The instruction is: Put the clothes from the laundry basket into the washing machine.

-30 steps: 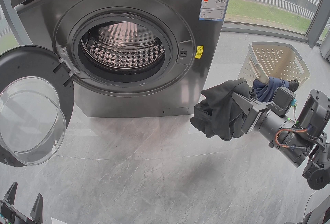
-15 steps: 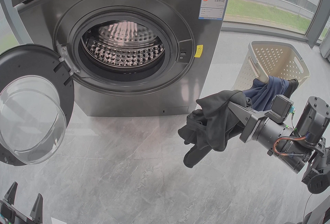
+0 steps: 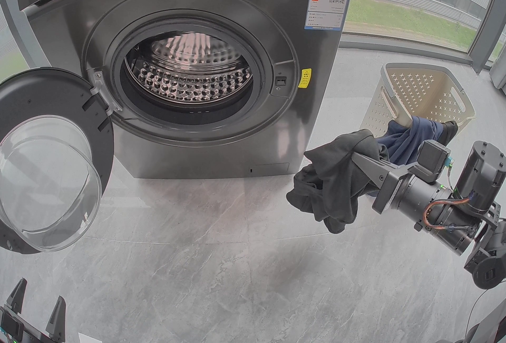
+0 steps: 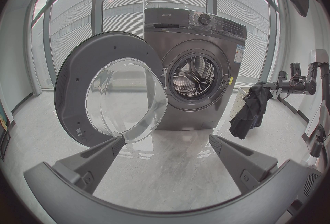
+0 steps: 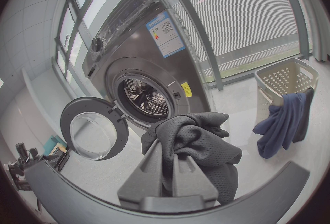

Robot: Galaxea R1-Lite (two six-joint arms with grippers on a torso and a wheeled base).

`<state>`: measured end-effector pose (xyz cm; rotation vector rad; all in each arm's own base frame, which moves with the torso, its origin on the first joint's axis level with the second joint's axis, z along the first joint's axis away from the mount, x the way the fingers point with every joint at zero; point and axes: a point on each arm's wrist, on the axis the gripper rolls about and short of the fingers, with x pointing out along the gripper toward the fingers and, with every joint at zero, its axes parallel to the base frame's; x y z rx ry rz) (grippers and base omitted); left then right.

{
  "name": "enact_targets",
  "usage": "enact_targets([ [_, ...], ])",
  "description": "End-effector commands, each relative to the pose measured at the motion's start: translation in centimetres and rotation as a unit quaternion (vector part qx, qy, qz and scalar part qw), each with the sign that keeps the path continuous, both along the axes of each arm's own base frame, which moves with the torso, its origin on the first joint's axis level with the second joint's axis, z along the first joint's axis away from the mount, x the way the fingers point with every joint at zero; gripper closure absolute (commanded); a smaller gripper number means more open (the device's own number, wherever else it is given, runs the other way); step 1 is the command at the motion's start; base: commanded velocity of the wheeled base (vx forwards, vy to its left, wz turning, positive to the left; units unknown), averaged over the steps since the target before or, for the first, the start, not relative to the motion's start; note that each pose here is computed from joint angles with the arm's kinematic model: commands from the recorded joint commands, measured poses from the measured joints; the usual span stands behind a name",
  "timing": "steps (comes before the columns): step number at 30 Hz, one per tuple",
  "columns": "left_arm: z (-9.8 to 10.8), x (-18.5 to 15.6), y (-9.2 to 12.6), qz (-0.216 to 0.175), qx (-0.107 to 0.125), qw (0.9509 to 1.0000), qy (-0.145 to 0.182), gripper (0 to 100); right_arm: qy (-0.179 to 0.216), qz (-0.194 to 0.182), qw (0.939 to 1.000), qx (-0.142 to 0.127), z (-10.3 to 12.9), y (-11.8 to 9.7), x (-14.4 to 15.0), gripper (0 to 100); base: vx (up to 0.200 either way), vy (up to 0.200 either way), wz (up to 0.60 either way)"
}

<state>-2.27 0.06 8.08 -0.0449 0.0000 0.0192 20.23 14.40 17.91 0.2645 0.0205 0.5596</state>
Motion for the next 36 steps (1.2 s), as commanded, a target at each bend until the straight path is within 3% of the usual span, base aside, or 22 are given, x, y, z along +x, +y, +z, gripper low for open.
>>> enact_targets([
  [1,-0.5,0.0,0.0,0.000,0.000,1.0000,0.002,0,-0.010,0.007,0.9999,-0.007,0.2,-1.1,0.7,100,0.000,0.000,0.00],
  [4,-0.5,0.0,0.0,0.000,0.000,1.0000,0.003,0,-0.012,0.004,0.9998,0.015,0.7,-0.9,0.8,100,0.000,0.000,0.00],
  [13,-0.5,0.0,0.0,0.000,0.000,1.0000,0.003,0,-0.007,0.000,0.9998,0.018,0.7,-0.8,0.9,100,0.000,0.000,0.00],
  [19,-0.5,0.0,0.0,0.000,0.000,1.0000,0.003,0,-0.014,0.015,0.9994,0.027,1.3,-0.8,1.2,100,0.000,0.200,0.00],
  [36,-0.5,0.0,0.0,0.000,0.000,1.0000,0.003,0,-0.011,0.005,0.9993,0.034,1.4,-1.4,1.9,100,0.000,0.000,0.00],
])
